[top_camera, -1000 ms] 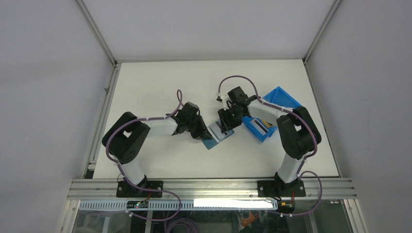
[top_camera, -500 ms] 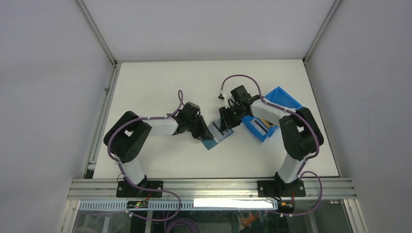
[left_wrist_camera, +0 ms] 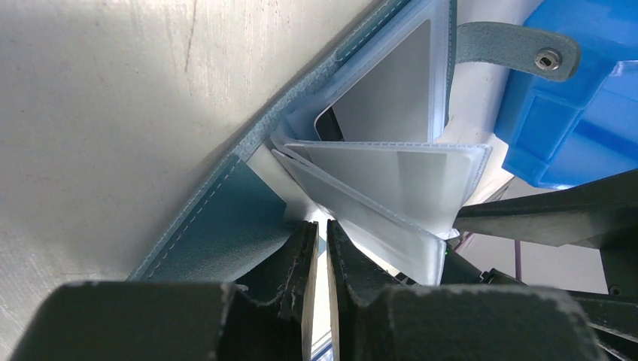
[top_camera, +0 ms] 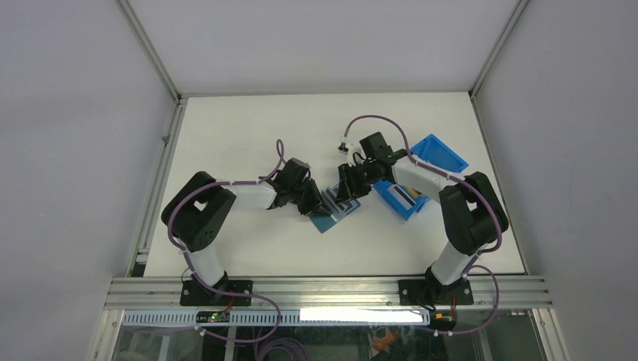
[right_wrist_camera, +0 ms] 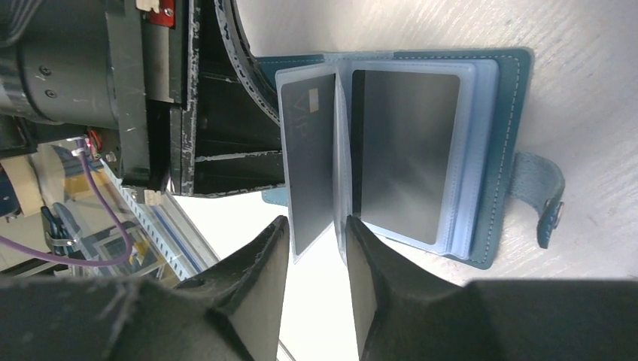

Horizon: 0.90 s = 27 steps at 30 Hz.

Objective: Put the credit cards into the card holder
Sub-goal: Turn over the card slot in the card holder.

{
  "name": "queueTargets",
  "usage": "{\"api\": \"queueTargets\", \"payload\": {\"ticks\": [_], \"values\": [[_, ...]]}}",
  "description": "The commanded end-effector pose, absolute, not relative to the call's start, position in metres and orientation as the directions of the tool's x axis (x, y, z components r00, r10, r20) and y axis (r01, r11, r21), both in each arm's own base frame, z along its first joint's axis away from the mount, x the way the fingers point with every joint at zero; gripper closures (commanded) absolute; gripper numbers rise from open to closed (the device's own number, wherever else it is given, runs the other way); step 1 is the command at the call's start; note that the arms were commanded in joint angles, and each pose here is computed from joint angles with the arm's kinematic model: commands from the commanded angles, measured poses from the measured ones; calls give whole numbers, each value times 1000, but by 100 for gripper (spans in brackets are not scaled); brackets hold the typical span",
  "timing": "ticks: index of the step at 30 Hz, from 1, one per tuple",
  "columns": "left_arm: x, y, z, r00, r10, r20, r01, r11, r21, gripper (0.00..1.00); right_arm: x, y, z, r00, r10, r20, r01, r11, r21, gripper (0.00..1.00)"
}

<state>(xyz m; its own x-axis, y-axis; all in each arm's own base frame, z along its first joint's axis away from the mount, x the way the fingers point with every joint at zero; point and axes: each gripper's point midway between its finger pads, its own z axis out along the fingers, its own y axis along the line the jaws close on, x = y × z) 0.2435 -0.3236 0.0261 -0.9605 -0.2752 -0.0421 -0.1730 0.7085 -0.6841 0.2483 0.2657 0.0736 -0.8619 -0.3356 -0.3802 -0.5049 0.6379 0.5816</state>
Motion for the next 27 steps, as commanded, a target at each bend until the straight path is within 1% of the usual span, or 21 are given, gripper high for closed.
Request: {"api": "queueTargets", "payload": {"ticks": [1, 7, 11, 14, 18, 23, 27], "values": [[241, -324, 23, -960, -277, -41, -174, 706, -686, 88, 251, 277, 87, -861, -305, -407, -506, 595, 625, 63], [241, -324, 24, -958, -285, -38, -180, 696, -696, 88, 249, 282, 89, -871, -294, -394, -490, 576, 654, 64], [242, -326, 31, -956, -291, -41, -174, 673, -719, 87, 253, 277, 84, -868, -296, -399, -493, 607, 623, 64], [241, -326, 34, -954, -297, -38, -174, 654, -736, 86, 252, 278, 85, -870, -292, -396, -490, 596, 637, 64], [244, -325, 41, -944, -328, -25, -185, 593, -784, 84, 249, 282, 88, -874, -289, -391, -485, 576, 658, 68], [251, -322, 54, -926, -378, -18, -188, 501, -845, 82, 248, 284, 90, -879, -282, -384, -476, 563, 675, 70], [253, -318, 62, -912, -409, -6, -193, 442, -876, 77, 246, 287, 90, -882, -283, -378, -471, 560, 682, 71]]}}
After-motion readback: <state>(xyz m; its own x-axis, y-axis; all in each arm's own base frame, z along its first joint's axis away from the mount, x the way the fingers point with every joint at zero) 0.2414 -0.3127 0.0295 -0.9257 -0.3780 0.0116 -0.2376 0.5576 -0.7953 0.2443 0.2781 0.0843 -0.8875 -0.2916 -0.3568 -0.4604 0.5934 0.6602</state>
